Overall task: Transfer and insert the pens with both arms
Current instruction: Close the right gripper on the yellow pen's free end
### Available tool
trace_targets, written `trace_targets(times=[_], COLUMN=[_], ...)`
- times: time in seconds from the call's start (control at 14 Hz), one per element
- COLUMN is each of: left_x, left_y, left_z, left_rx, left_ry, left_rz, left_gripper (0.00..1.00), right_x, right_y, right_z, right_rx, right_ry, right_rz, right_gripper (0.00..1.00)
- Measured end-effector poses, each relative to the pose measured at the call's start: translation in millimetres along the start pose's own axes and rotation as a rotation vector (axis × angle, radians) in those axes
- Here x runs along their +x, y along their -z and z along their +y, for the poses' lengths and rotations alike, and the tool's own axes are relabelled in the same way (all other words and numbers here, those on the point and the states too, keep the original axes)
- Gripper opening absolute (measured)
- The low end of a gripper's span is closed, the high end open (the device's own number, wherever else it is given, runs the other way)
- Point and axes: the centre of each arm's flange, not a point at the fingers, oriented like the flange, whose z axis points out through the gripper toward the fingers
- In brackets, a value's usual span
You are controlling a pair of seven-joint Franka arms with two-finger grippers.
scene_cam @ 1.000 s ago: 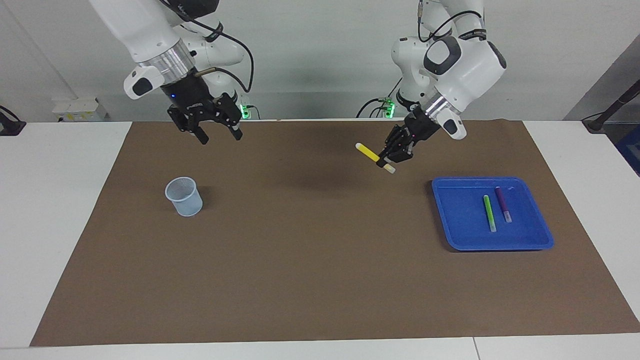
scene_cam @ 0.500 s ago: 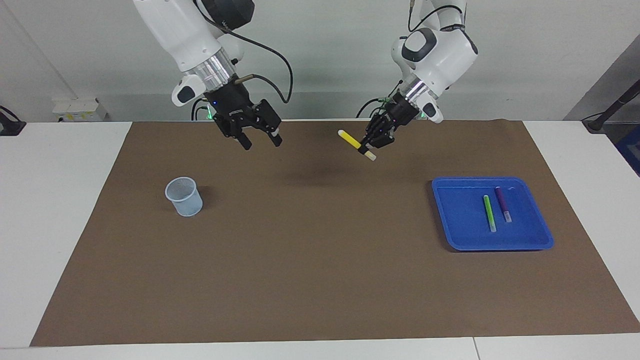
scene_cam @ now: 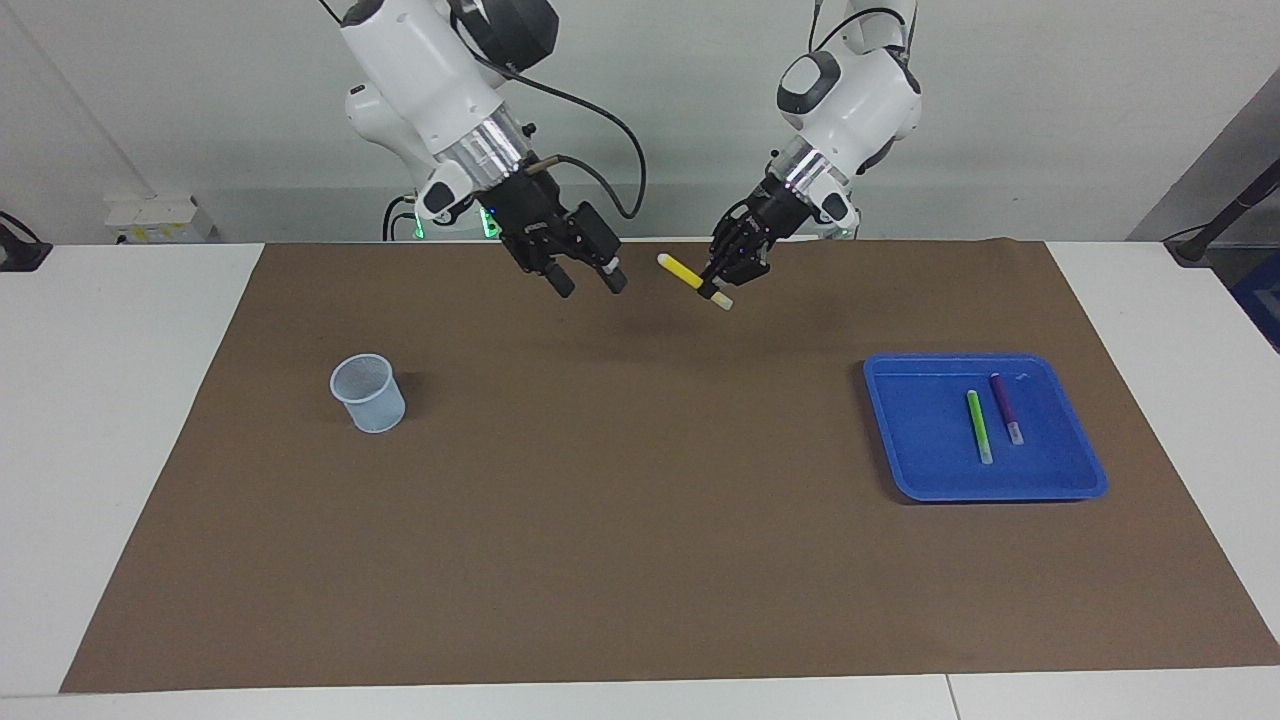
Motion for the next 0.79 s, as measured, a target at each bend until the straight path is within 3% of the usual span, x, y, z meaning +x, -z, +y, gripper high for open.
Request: trace_targets(times=[0.36, 0.64, 0.79], left_x=[-0.4, -1.1, -1.1], left_y=[-0.2, -0.6, -0.6], left_z=[-0.3, -0.8, -0.8], left_rx=[0.000, 0.001, 0.001], left_ry=[0.028, 0.032, 0.034], left_rz=[0.000, -0.001, -0.001], left_gripper=[0.17, 0.17, 0.17], right_x=[-59.6, -76.0, -79.2], right_y=[-54.8, -68.1, -67.4], right_z=[6.2, 13.9, 13.1], right_rx=[-0.050, -0.100, -0.102], right_ry=[0.026, 0.040, 0.045], right_rz=[-0.064, -0.108, -0.113], right_gripper=[1.00, 1.00, 0.90])
